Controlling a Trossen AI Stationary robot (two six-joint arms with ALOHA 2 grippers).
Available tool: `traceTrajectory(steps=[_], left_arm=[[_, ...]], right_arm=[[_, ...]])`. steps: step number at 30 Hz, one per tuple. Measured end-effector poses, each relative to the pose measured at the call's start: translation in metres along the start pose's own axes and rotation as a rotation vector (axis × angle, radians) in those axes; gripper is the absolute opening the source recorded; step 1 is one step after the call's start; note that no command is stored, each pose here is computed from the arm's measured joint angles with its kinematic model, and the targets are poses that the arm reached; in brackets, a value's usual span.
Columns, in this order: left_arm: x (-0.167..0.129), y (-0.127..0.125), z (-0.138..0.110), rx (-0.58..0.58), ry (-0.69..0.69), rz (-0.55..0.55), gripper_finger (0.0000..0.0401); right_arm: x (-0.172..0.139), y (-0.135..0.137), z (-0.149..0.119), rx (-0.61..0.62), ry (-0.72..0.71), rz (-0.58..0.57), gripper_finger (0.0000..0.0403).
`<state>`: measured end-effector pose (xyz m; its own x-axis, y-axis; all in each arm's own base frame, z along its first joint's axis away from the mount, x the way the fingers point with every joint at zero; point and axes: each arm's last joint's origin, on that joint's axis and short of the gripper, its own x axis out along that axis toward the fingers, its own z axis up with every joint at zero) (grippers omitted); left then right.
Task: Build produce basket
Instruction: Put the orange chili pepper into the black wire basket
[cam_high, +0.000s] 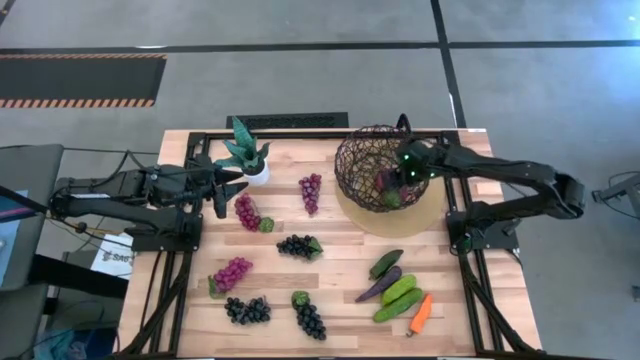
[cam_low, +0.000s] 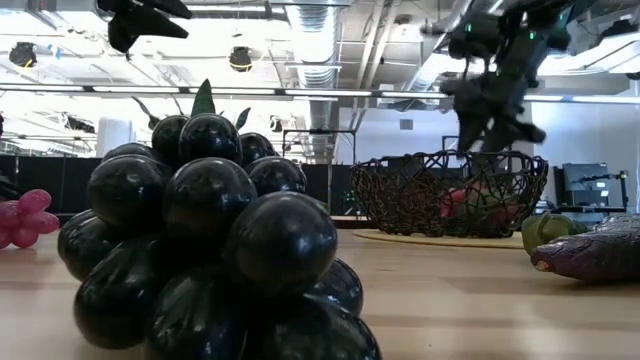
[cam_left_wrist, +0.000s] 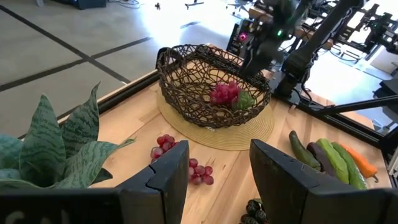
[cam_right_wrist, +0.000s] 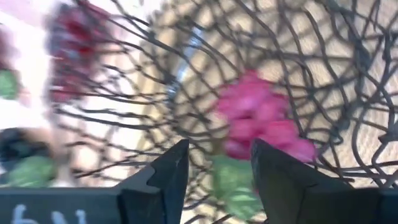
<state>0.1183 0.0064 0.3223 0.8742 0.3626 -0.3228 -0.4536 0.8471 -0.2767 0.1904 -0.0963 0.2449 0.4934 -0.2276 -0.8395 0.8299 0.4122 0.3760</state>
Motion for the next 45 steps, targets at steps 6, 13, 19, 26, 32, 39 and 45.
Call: traceTrajectory(steps=[6, 13, 19, 26, 32, 39, 45], left_arm=[[0.0, 0.0, 0.0, 0.0, 0.0, 0.0, 0.0155], [0.0, 0.0, 0.0, 0.001, 0.001, 0.0, 0.0155], [0.0, 0.0, 0.0, 0.008, 0.001, 0.0, 0.0155], [0.0, 0.0, -0.001, 0.01, 0.005, 0.001, 0.0155], [0.0, 0.001, -0.002, 0.017, 0.02, 0.005, 0.0155], [0.0, 0.0, -0.002, 0.029, 0.027, -0.012, 0.0155], [0.0, 0.0, -0.002, 0.027, 0.026, -0.014, 0.0155]], right_arm=[[-0.05, 0.027, 0.012, -0.046, -0.006, 0.17, 0.0196], [-0.106, 0.058, 0.001, -0.101, 0.07, 0.248, 0.0184], [-0.129, 0.079, -0.026, -0.038, 0.189, 0.308, 0.0182], [-0.13, 0.08, -0.086, 0.175, 0.472, -0.027, 0.0182], [-0.126, 0.098, -0.144, 0.315, 0.458, -0.222, 0.018], [-0.107, 0.119, -0.224, 0.477, 0.404, -0.375, 0.0182], [-0.074, 0.141, -0.254, 0.489, 0.445, -0.384, 0.0178]])
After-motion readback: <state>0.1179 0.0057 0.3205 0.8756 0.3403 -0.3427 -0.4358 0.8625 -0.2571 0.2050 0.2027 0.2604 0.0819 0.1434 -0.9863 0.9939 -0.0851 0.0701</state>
